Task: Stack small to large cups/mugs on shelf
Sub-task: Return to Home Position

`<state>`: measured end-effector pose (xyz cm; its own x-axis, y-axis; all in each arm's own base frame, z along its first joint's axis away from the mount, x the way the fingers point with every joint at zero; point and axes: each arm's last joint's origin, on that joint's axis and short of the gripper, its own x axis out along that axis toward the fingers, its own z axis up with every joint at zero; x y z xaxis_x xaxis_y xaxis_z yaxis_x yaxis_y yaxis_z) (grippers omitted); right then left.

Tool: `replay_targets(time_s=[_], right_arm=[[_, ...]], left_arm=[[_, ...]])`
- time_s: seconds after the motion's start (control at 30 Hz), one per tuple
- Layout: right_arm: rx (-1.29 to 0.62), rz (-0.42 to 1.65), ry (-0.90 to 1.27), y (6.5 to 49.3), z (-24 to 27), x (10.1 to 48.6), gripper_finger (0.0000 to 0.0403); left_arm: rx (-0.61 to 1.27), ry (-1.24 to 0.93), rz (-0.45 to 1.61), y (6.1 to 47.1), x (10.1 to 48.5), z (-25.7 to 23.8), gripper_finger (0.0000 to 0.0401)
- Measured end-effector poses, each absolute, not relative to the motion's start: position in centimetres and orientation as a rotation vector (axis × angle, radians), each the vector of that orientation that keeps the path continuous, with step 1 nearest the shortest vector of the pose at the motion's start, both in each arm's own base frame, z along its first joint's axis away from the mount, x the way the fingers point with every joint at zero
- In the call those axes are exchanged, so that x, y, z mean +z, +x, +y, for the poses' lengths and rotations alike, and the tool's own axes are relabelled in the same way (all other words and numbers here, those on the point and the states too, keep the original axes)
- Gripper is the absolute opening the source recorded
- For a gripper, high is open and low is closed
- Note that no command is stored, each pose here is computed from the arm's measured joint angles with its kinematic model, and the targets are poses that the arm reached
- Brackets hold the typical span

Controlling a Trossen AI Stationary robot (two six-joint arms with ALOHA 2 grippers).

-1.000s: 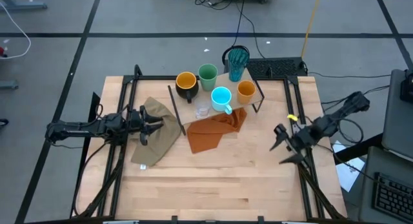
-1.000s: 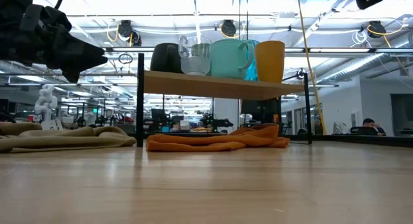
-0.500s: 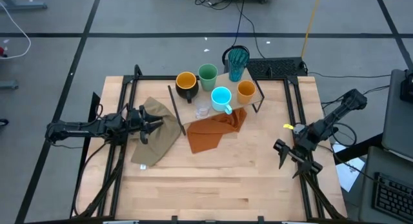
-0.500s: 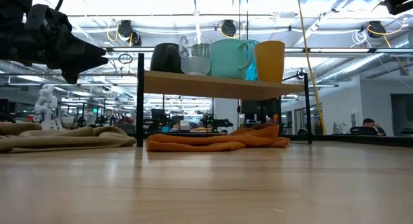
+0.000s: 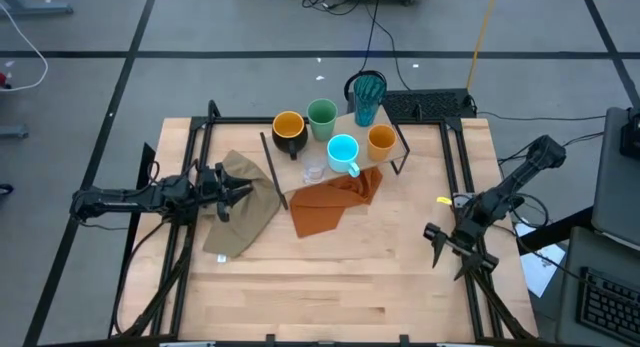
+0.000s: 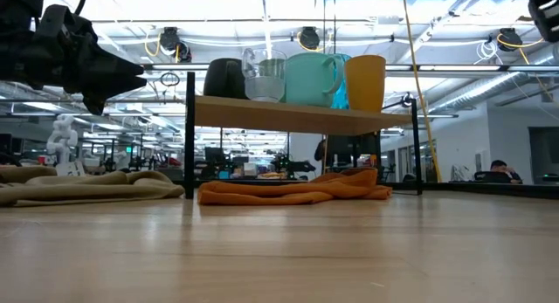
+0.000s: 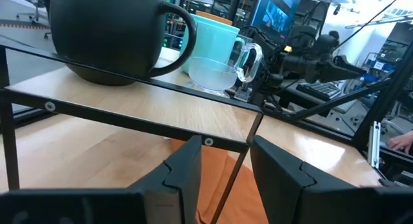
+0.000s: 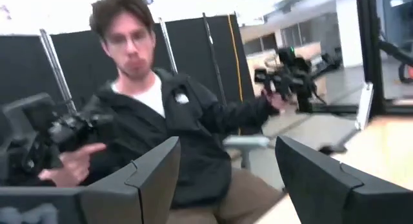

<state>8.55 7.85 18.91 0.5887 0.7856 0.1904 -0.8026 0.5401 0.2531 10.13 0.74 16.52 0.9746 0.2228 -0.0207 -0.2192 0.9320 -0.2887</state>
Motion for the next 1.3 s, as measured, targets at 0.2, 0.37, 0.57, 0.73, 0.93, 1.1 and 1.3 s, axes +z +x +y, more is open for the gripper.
replay_targets(time_s=[0.2,0.37,0.57,0.73,0.93,1.1,1.3], right_arm=[[0.691,-0.017,0.211,9.2,7.5,17.9,0.0247],[0.519,-0.069,0.103,9.5,7.0,17.9,0.0247],[0.317,-0.043,0.063,10.1,6.0,17.5,0.0247],[0.207,-0.047,0.05,10.8,4.6,17.5,0.0247],[0.156,-0.059,0.033,11.4,3.0,17.6,0.0247],[0.052,-0.07,-0.003,11.8,1.3,17.7,0.0247],[-0.044,-0.082,-0.002,11.8,-0.8,17.8,0.0247]], left_arm=[[0.226,-0.294,-0.016,10.1,16.6,0.7,0.0134],[0.225,-0.294,-0.016,10.1,16.6,0.7,0.0134],[0.225,-0.292,-0.016,10.1,16.6,0.7,0.0134],[0.225,-0.288,-0.015,10.1,16.6,0.7,0.0134],[0.223,-0.281,-0.013,10.1,16.5,0.7,0.0134],[0.223,-0.264,-0.01,10.1,16.5,0.7,0.0134],[0.215,-0.26,-0.007,10.1,16.5,0.7,0.0133]])
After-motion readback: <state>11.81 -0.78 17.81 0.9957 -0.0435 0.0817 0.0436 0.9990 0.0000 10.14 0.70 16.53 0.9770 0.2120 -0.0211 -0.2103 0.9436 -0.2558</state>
